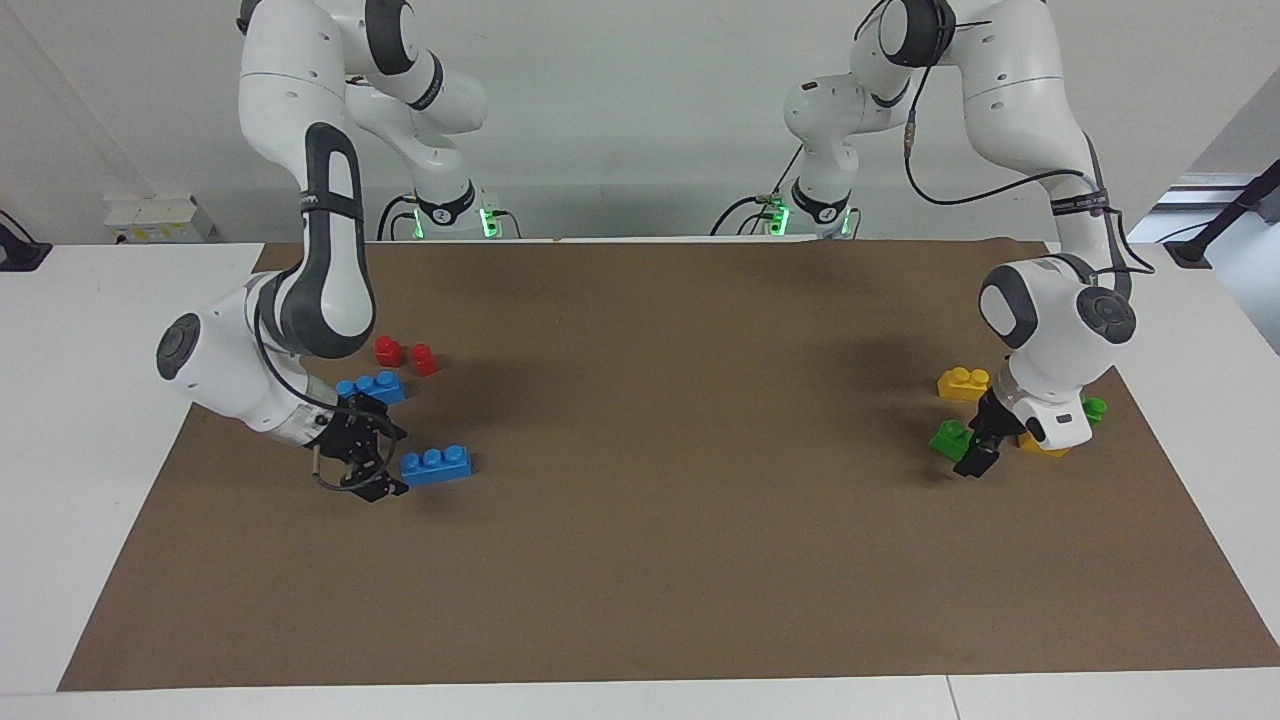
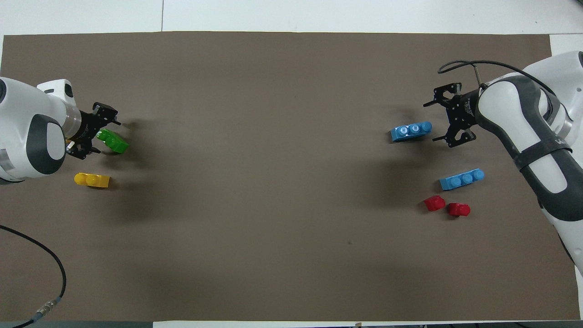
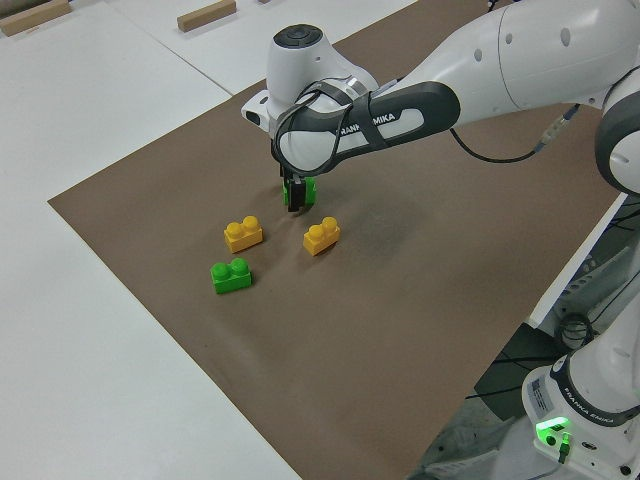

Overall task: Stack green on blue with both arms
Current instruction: 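Close the left gripper on green brick while the right gripper grasps blue brick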

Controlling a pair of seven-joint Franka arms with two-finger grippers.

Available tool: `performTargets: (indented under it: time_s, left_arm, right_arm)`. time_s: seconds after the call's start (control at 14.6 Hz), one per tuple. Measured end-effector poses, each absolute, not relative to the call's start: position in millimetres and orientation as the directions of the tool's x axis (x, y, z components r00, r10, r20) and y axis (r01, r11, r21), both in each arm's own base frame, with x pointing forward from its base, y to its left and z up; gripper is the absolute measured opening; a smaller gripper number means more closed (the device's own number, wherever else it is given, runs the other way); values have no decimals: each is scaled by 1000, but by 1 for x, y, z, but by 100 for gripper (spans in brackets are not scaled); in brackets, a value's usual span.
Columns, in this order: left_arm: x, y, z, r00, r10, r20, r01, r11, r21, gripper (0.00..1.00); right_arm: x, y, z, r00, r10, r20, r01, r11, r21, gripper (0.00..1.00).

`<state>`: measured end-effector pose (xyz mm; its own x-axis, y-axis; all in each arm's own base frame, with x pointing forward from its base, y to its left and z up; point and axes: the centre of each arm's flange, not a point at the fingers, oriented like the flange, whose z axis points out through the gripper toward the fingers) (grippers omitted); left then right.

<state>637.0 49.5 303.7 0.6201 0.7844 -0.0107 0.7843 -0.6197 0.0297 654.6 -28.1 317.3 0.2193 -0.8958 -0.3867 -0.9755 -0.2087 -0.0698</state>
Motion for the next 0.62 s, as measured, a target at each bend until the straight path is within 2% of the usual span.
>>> performTargets:
  time_s: [0.41, 0.48, 0.62]
  left_arm:
    - [637, 50, 303, 620, 785, -10, 785, -619, 31, 100]
    - [637, 50, 303, 620, 785, -9, 785, -619, 31, 91]
    - [637, 50, 303, 620, 785, -9, 785, -619, 32, 89]
  right_arm:
    - [649, -28, 304, 209, -891, -403, -978, -194, -78, 100]
    - [647, -28, 301, 212, -890, -403, -977, -197, -79, 100]
    - [645, -29, 294, 212, -895, -393, -977, -194, -86, 100]
